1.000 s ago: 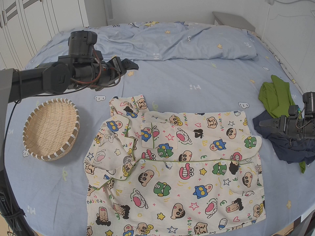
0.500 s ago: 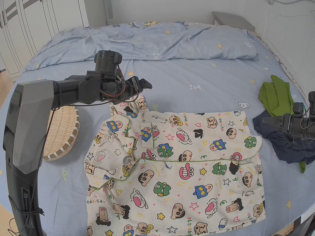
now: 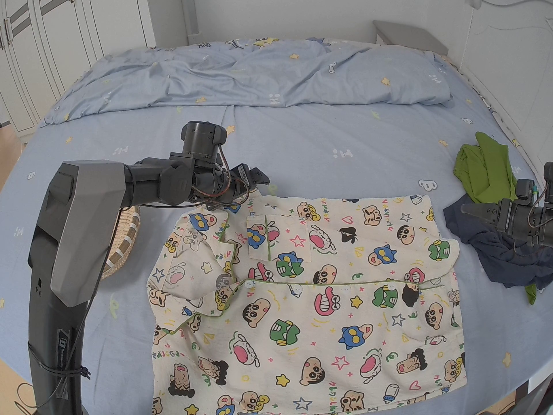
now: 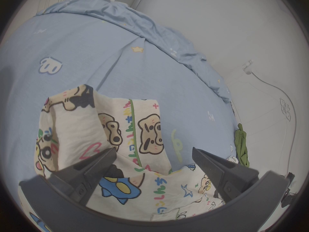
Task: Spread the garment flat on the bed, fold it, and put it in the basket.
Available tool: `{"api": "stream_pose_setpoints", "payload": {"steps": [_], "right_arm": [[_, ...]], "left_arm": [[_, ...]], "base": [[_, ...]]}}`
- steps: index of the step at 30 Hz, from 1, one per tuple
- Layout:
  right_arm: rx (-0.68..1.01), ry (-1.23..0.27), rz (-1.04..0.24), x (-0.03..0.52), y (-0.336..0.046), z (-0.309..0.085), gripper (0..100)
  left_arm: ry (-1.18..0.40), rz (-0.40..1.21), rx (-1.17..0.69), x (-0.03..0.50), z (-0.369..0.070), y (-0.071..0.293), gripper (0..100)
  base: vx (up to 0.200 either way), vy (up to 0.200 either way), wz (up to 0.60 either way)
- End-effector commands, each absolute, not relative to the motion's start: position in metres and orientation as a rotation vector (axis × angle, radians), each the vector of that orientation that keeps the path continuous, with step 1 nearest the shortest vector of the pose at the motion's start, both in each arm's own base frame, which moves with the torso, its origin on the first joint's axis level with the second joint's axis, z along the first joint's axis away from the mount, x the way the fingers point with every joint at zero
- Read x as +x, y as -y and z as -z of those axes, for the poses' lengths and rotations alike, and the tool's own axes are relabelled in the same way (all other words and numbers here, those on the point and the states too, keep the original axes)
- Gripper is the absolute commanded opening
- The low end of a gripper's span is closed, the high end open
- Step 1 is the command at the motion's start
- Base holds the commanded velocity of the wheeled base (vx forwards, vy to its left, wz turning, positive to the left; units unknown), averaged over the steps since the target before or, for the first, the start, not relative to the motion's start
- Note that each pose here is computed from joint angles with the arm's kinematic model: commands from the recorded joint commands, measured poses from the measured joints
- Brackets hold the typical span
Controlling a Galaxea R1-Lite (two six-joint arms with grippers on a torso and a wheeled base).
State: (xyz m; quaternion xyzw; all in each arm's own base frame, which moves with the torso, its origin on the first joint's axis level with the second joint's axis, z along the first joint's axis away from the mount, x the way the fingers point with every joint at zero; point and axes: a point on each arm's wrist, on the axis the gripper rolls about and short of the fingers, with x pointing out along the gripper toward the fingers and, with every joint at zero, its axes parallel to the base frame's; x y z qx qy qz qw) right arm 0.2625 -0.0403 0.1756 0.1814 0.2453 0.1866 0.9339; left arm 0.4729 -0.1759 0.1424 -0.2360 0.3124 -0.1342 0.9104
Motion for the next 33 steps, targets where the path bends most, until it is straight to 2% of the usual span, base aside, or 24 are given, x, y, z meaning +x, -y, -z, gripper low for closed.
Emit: {"api": "stream_pose_setpoints", "payload": {"steps": [1,6,16,21,22,24,25,27,29,33], "right_arm": [[0.379,-0.506,-0.388,0.261,0.04,-0.173,100],[0.379,-0.506,-0.39,0.261,0.04,-0.172,100],[0.375,-0.491,-0.391,0.258,0.04,-0.176,100],[0.383,-0.471,-0.393,0.253,0.039,-0.183,100],[0.39,-0.462,-0.397,0.25,0.037,-0.187,100],[0.392,-0.461,-0.398,0.249,0.036,-0.187,100],[0.4,-0.451,-0.401,0.243,0.034,-0.193,100],[0.411,-0.464,-0.399,0.238,0.033,-0.191,100],[0.417,-0.482,-0.4,0.235,0.031,-0.187,100],[0.437,-0.559,-0.396,0.218,0.026,-0.168,100]], "left_arm": [[-0.672,0.267,-0.477,0.475,-0.131,0.177,100],[-0.645,0.274,-0.497,0.473,-0.144,0.173,100],[-0.486,0.339,-0.538,0.448,-0.224,0.155,100],[-0.482,0.336,-0.563,0.424,-0.259,0.146,100],[-0.48,0.333,-0.584,0.409,-0.278,0.141,100],[-0.479,0.332,-0.587,0.405,-0.283,0.139,100],[-0.449,0.364,-0.604,0.373,-0.321,0.123,100],[-0.391,0.443,-0.613,0.34,-0.357,0.11,100],[-0.437,0.474,-0.614,0.317,-0.356,0.098,100],[-0.546,0.513,-0.623,0.254,-0.326,0.067,100]], "base": [[0.0,0.0,0.0],[0.0,0.0,0.0],[0.0,0.0,0.0],[0.0,0.0,0.0],[0.0,0.0,0.0],[0.0,0.0,0.0],[0.0,0.0,0.0],[0.0,0.0,0.0],[0.0,0.0,0.0],[0.0,0.0,0.0]]}}
